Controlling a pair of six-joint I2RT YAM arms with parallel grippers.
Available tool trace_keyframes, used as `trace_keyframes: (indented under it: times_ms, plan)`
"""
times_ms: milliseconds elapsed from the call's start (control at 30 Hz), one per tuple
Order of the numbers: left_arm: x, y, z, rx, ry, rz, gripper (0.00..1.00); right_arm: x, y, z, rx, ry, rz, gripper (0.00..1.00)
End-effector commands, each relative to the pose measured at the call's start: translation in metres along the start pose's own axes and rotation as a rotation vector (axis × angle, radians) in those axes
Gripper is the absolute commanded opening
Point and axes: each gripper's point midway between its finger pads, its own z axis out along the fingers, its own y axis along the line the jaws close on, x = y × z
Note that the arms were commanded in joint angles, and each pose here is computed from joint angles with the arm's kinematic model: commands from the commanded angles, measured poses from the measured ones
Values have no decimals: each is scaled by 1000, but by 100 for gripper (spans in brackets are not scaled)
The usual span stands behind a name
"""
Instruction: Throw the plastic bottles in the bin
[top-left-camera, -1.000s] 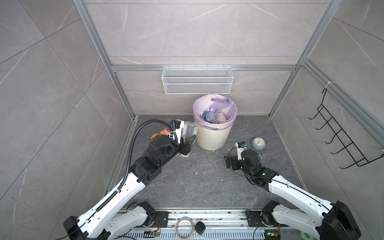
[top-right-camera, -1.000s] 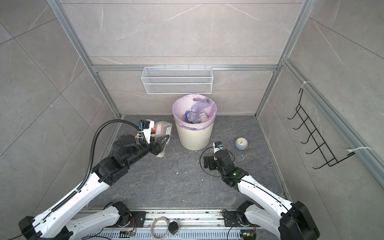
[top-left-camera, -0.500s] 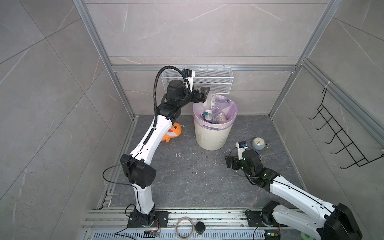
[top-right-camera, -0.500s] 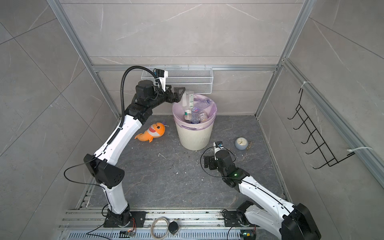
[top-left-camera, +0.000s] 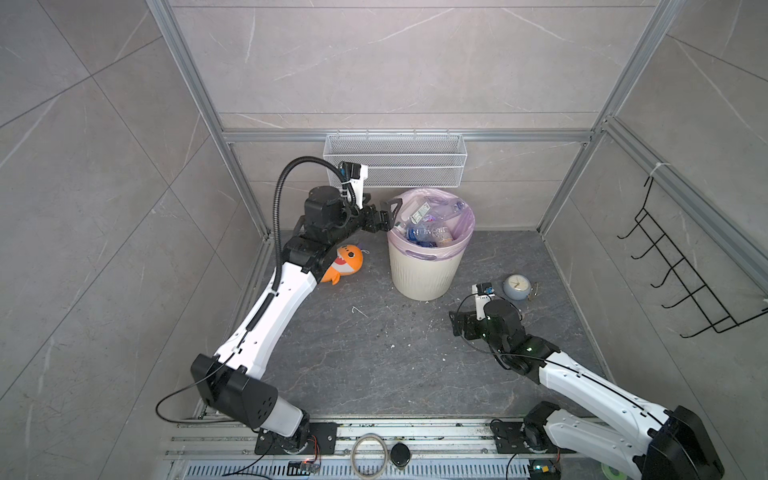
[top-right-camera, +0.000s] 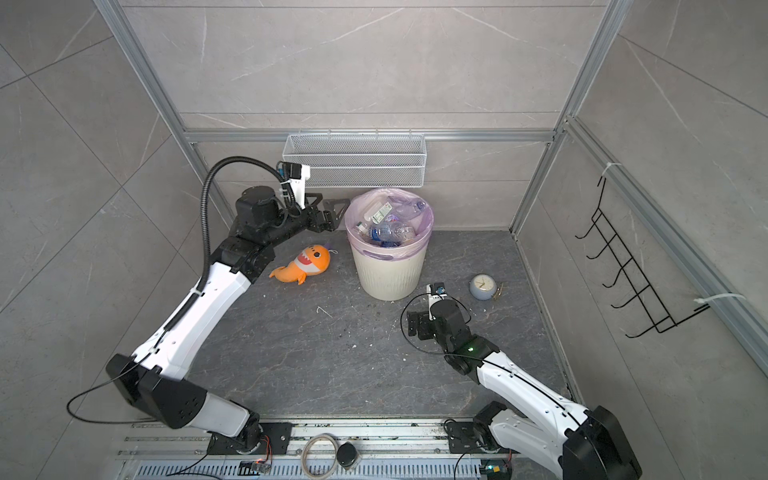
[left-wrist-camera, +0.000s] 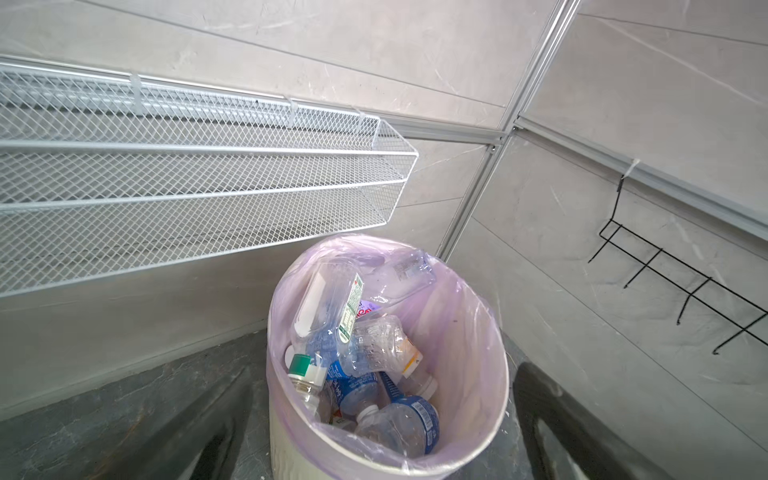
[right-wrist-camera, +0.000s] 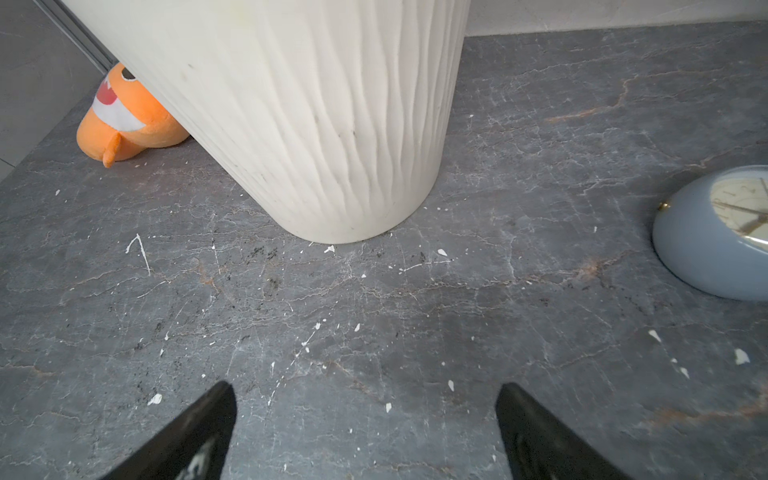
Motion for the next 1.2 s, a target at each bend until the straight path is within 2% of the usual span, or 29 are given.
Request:
trace_keyframes:
  times_ms: [0, 300, 733, 1067, 1167]
  plan:
    - [1, 3, -13, -22, -34, 3, 100, -5, 2, -2, -1, -12, 16, 100]
    - [38, 17, -39, -93, -7, -21, 100, -7, -1, -1, 19, -13, 17, 100]
    - [120, 76, -70, -332, 36, -160, 100, -25, -9, -10, 87, -27, 4, 100]
    - [184, 116, -101, -550, 95, -116, 100, -47, -31, -29, 225, -62, -12, 100]
    - [197, 118, -109, -556, 84, -99, 100, -55, -35, -34, 256, -73, -21, 100]
